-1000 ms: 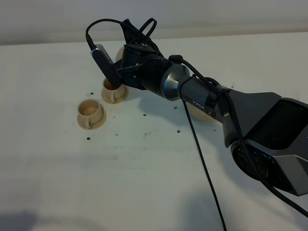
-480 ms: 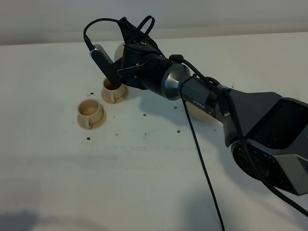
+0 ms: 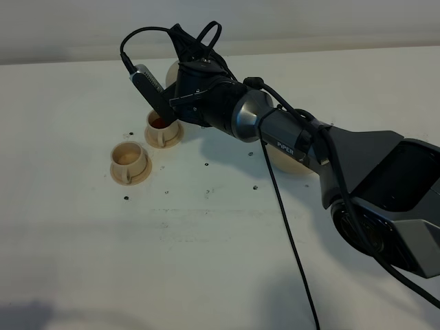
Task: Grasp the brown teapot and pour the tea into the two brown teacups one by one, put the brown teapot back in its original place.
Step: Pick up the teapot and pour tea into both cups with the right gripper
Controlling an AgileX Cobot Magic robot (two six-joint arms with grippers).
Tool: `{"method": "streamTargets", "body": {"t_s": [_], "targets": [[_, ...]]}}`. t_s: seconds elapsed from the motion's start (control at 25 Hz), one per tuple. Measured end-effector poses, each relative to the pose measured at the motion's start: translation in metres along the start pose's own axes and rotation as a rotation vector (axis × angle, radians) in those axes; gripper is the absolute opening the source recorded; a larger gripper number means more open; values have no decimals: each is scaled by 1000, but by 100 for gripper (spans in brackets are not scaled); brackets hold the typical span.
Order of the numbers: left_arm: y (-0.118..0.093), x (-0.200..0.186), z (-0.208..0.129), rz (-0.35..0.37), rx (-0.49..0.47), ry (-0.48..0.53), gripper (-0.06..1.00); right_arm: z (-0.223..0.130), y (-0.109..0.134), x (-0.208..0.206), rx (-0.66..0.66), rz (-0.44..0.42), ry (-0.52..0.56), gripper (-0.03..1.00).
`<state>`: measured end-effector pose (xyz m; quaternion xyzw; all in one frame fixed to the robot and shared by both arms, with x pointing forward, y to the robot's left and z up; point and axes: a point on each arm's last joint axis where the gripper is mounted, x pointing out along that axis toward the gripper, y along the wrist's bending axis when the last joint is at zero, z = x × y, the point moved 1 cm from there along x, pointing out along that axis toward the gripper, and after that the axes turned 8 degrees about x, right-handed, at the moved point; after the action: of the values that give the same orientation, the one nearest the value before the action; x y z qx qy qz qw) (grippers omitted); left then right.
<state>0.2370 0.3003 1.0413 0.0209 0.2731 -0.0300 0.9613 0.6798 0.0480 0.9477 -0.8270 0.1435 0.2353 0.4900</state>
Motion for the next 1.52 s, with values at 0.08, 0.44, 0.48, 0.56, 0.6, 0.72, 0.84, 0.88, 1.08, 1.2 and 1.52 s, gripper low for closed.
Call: {"method": "streamTargets", "body": {"t_s": [0.08,0.44,0.48,0.56,0.6,0.72,0.84,0.88,1.08,1.2,1.52], "targets": [[0,0,0,0,0,0,52,0,0,0,-3,-2,0,13],[0,0,0,0,0,0,52,2,-3,0,-23,-34,-16,13],[0,0,0,0,0,0,52,2,-4,0,-25,-37,-15,13],[0,0,0,0,0,0,52,1,-4,0,-32,-45,-14,13],[0,0,0,0,0,0,52,1,-5,0,-34,-47,-13,13],[0,0,0,0,0,0,52,1,-5,0,-36,-48,-12,13],[0,0,0,0,0,0,52,1,-5,0,-41,-53,-10,13],[0,0,0,0,0,0,52,1,-6,0,-45,-56,-7,13],[0,0,0,0,0,0,52,1,-6,0,-51,-61,-4,13],[0,0,0,0,0,0,52,1,-6,0,-53,-61,-4,13],[0,0,0,0,0,0,52,1,-3,0,-30,-27,-7,13]]}}
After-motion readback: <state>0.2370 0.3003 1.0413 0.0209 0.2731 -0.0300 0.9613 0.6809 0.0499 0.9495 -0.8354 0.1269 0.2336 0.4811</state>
